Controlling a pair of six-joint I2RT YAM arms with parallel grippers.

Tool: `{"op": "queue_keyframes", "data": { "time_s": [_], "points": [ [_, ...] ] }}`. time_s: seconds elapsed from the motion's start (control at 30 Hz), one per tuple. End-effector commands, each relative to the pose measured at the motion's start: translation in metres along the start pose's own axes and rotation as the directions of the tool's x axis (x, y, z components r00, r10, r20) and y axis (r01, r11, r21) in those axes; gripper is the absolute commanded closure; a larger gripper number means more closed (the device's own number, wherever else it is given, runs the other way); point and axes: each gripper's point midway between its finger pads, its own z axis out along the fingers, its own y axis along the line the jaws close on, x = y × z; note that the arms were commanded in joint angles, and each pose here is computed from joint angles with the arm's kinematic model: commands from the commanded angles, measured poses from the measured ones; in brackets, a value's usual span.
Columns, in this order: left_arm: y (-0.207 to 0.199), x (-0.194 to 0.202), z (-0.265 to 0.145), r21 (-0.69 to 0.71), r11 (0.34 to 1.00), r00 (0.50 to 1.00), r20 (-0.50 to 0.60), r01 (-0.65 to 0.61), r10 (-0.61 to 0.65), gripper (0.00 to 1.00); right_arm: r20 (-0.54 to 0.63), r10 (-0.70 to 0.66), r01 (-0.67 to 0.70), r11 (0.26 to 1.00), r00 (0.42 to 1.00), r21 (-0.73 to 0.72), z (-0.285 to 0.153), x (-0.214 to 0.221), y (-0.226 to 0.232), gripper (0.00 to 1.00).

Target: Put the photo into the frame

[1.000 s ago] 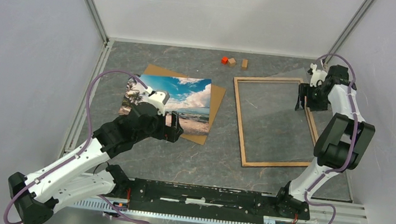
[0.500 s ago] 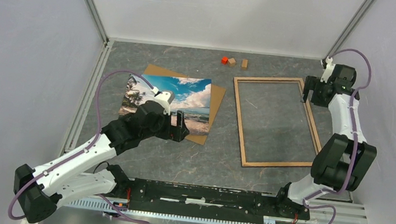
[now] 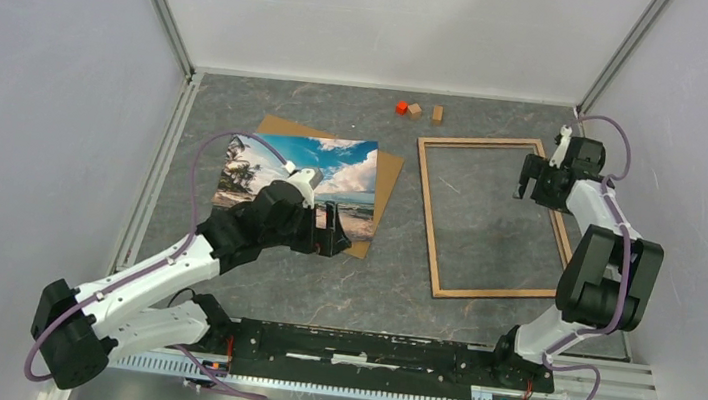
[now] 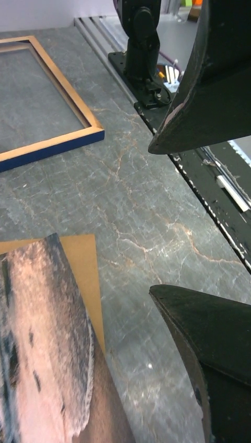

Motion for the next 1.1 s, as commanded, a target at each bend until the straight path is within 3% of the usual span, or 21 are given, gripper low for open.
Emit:
{"op": "queue_keyframes", "data": {
  "time_s": [0.0,0.1,0.27,0.43,0.7,0.87,1.07],
  "points": [
    [-0.02,0.005,0.011,0.102,0.99,0.995,-0.017,0.101,-0.1,0.0,0.175,0.035,-0.035,0.999,0.984,-0.002,0.014,-0.045,-0.018,0.02],
    [-0.022,0.006,0.017,0.111,0.989,0.996,-0.024,0.093,-0.091,0.0,0.108,0.06,-0.057,0.998,0.992,-0.024,0.032,-0.05,-0.021,0.02],
    [-0.037,0.007,0.041,0.167,0.982,0.994,-0.079,0.092,-0.08,0.0,0.151,0.101,-0.096,0.994,0.983,-0.042,0.037,-0.058,-0.031,0.02],
    [-0.052,0.008,0.074,0.208,0.968,0.984,-0.138,0.141,-0.113,0.0,0.153,0.179,-0.163,0.98,0.972,-0.113,0.046,-0.062,-0.038,0.09],
    [-0.075,0.008,0.119,0.257,0.941,0.961,-0.224,0.219,-0.163,0.0,0.136,0.199,-0.184,0.976,0.971,-0.113,0.051,-0.051,-0.044,0.14],
    [-0.08,0.007,0.136,0.253,0.927,0.944,-0.251,0.276,-0.213,0.01,0.13,0.203,-0.186,0.974,0.971,-0.129,0.053,-0.042,-0.041,0.21],
    [-0.085,0.012,0.15,0.254,0.903,0.916,-0.298,0.348,-0.269,0.01,0.096,0.215,-0.204,0.972,0.972,-0.117,0.062,-0.03,-0.042,0.22]
  ]
}}
